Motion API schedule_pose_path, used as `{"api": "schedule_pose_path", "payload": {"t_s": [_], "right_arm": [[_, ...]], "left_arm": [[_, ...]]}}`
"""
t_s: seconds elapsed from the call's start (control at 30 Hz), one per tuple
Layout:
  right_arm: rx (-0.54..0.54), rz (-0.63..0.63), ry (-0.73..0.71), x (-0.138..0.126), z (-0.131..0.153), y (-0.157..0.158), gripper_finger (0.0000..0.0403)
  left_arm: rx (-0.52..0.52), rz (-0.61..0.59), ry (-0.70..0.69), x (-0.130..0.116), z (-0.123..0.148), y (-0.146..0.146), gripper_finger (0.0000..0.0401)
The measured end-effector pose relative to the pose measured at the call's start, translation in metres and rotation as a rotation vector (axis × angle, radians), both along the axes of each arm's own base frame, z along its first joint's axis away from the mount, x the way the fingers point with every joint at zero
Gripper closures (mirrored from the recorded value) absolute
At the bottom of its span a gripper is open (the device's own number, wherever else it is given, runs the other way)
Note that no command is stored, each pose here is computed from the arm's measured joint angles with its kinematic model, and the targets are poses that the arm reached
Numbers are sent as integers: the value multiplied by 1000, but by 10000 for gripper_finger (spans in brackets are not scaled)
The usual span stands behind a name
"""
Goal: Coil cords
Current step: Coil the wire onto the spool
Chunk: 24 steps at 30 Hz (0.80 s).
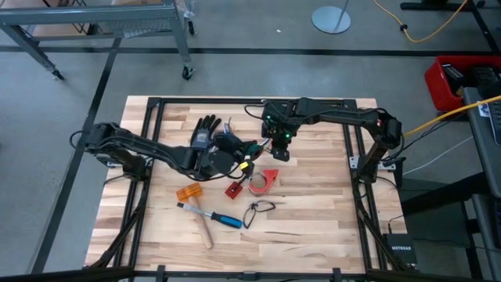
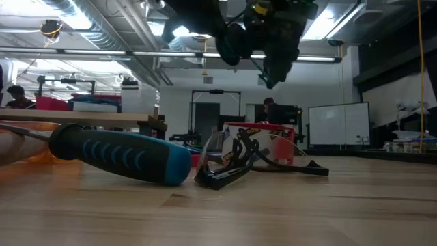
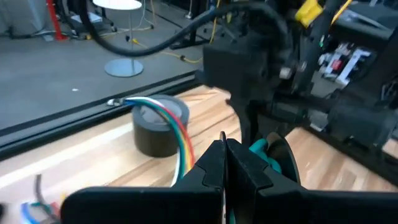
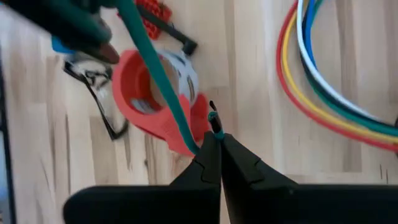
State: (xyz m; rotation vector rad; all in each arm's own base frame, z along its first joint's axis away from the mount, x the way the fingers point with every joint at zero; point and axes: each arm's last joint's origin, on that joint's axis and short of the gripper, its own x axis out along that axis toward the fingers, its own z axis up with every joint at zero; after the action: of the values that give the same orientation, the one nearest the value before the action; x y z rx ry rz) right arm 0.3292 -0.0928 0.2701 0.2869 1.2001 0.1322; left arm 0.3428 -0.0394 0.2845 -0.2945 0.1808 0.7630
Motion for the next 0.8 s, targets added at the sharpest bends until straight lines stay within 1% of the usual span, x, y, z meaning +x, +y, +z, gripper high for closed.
{"api": "schedule_pose_path", "payload": {"t_s": [0.07,0.23,0.4,0.5,0.6,0.7,0.8], "right_arm": [[-4,10,22,-2,-6,1,402],[28,27,70,-13,-24,3,402],[112,36,92,-23,-38,3,402],[156,46,72,-32,-41,5,402],[168,46,52,-44,-44,8,402],[165,26,16,-59,-46,8,402],[164,-27,-38,-74,-54,9,402]], "left_arm": [[-7,-5,-13,4,-3,1,401],[-34,-54,0,9,-10,-1,401],[-64,-94,10,11,-14,0,401],[-82,-103,4,14,-16,2,401],[-95,-100,8,18,-23,3,401],[-126,-96,-2,23,-29,6,401],[-139,-102,-32,30,-36,9,401]]}}
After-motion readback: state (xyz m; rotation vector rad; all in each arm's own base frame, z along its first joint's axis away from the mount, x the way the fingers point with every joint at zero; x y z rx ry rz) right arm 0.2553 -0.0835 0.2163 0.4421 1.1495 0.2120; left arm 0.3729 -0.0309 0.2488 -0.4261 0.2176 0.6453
